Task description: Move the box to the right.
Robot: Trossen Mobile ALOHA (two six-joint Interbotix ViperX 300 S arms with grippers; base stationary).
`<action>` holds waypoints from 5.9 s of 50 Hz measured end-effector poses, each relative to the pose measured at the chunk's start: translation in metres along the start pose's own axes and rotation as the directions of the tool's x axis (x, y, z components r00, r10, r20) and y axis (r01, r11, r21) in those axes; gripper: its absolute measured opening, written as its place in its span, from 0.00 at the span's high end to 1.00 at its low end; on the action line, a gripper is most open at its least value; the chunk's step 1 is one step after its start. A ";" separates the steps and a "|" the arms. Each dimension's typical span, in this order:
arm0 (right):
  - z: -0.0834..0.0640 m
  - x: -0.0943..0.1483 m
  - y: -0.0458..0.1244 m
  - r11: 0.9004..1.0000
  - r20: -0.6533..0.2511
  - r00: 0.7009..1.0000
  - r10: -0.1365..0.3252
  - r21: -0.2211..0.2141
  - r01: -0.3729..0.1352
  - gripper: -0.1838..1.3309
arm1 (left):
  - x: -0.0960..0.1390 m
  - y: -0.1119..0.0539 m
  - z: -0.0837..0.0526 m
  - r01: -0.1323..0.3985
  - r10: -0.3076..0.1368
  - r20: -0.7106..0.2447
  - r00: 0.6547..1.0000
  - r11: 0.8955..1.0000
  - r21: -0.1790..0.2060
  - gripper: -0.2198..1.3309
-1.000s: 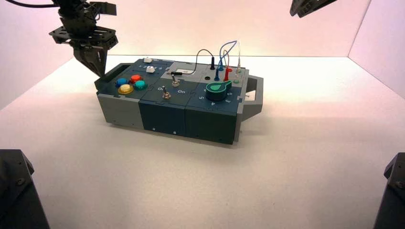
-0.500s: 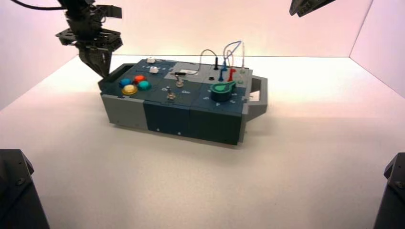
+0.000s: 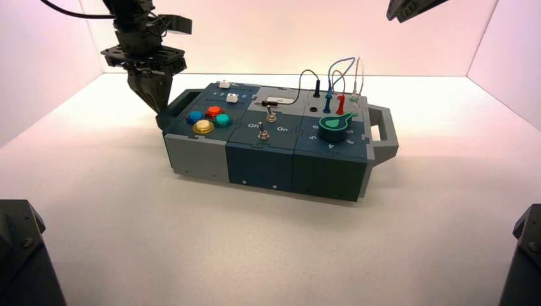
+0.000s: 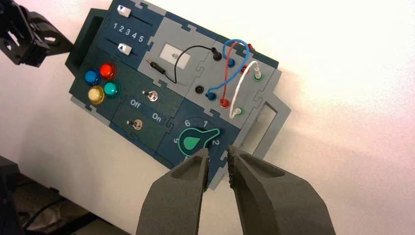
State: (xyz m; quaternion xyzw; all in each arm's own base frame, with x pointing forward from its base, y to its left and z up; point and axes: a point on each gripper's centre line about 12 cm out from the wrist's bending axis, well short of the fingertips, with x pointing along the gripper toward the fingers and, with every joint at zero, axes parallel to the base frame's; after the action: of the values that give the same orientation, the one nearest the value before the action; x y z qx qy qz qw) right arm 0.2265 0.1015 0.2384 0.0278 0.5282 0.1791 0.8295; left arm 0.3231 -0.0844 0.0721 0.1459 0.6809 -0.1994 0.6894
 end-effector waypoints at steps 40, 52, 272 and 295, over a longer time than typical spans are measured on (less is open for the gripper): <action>-0.004 0.064 -0.041 0.991 -0.208 0.970 -0.124 0.031 0.134 0.98 | 0.001 -0.014 0.002 0.009 -0.009 -0.013 1.000 0.999 0.035 0.96; -0.011 0.083 -0.045 0.989 -0.276 0.953 -0.129 0.035 0.143 0.98 | 0.000 -0.014 0.004 0.010 -0.010 -0.011 1.000 0.999 0.035 0.96; 0.015 0.107 -0.171 0.917 -0.448 0.836 -0.318 0.080 0.391 0.93 | -0.039 -0.161 0.086 0.125 -0.119 -0.041 0.992 0.929 0.347 0.96; 0.023 0.087 -0.165 0.914 -0.378 0.862 -0.338 0.086 0.396 0.93 | -0.048 -0.154 0.090 0.096 -0.096 -0.017 0.995 0.929 0.357 0.96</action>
State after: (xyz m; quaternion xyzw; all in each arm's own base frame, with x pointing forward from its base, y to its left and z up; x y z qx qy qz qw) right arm 0.3241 -0.0211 0.1344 -0.0396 0.6774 -0.0238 0.7341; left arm 0.3295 -0.2587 0.1340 0.2355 0.6394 -0.3533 0.6410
